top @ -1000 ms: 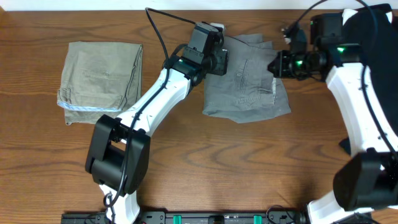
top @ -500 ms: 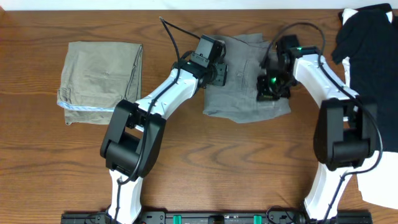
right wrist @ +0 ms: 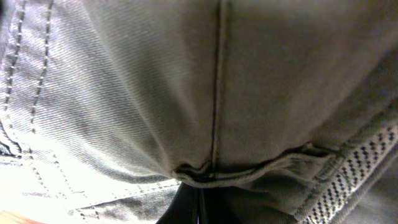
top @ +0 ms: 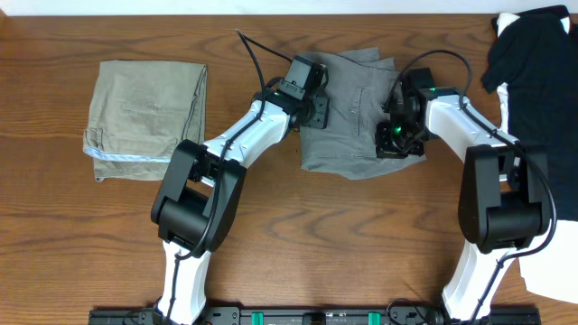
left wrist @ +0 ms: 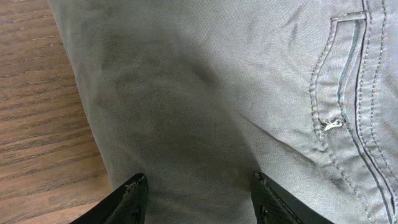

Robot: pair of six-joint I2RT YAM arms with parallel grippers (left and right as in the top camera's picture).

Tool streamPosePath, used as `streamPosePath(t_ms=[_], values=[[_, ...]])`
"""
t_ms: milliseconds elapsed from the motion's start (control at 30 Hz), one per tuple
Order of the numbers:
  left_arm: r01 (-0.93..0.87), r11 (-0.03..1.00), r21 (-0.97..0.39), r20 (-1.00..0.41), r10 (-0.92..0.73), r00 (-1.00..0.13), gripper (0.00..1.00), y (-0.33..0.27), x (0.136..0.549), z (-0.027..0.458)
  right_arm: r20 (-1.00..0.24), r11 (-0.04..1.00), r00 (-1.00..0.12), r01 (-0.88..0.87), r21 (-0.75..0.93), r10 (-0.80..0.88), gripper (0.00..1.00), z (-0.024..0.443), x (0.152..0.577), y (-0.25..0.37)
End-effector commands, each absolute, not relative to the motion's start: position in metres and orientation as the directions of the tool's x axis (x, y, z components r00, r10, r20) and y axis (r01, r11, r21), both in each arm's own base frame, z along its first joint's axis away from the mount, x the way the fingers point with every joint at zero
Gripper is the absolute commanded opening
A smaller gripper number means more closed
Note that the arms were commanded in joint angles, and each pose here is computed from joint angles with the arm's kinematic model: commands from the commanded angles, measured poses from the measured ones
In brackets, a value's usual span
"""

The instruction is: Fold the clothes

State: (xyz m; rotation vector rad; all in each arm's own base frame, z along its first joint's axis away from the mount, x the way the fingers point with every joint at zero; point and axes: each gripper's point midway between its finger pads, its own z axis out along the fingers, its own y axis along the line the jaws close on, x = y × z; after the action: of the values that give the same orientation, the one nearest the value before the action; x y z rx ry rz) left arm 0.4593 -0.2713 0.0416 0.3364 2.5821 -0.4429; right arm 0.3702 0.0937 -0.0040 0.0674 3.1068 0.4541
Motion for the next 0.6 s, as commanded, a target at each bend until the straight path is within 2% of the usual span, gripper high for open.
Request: streamPosePath(t_ms=[0, 167, 300, 333, 367, 400, 567], values=[[0.335, 0.909, -0.246, -0.563, 0.147, -0.813, 0.55, -0.274, 0.466, 0.073, 0.121, 0.980, -0.988, 0.118, 0.161, 0.099, 0.01, -0.047, 0.343, 0.068], [0.353, 0.908, -0.224, -0.597, 0.159, -0.786, 0.56, -0.265, 0.456, 0.118, 0.097, 0.965, -0.994, -0.022, 0.262, -0.049, 0.01, -0.014, 0.357, 0.084], [0.358, 0.906, -0.226, -0.609, 0.155, -0.778, 0.55, -0.259, 0.444, 0.147, 0.022, 0.955, -0.997, -0.065, 0.288, -0.075, 0.01, 0.032, 0.381, 0.090], [0.357, 0.906, -0.226, -0.607, 0.156, -0.779, 0.47, -0.258, 0.442, 0.150, -0.012, 0.953, -0.997, -0.082, 0.292, -0.082, 0.01, 0.046, 0.390, 0.092], [0.356, 0.907, -0.225, -0.602, 0.157, -0.782, 0.33, -0.256, 0.439, 0.152, -0.044, 0.952, -0.996, -0.091, 0.293, -0.082, 0.01, 0.058, 0.397, 0.093], [0.353, 0.908, -0.224, -0.590, 0.161, -0.791, 0.25, -0.255, 0.436, 0.150, -0.084, 0.951, -0.993, -0.103, 0.293, -0.081, 0.01, 0.072, 0.406, 0.094], [0.368, 0.897, -0.246, -0.497, 0.209, -0.842, 0.15, -0.260, 0.411, 0.130, -0.273, 0.946, -0.959, -0.150, 0.286, -0.070, 0.01, 0.122, 0.450, 0.094]])
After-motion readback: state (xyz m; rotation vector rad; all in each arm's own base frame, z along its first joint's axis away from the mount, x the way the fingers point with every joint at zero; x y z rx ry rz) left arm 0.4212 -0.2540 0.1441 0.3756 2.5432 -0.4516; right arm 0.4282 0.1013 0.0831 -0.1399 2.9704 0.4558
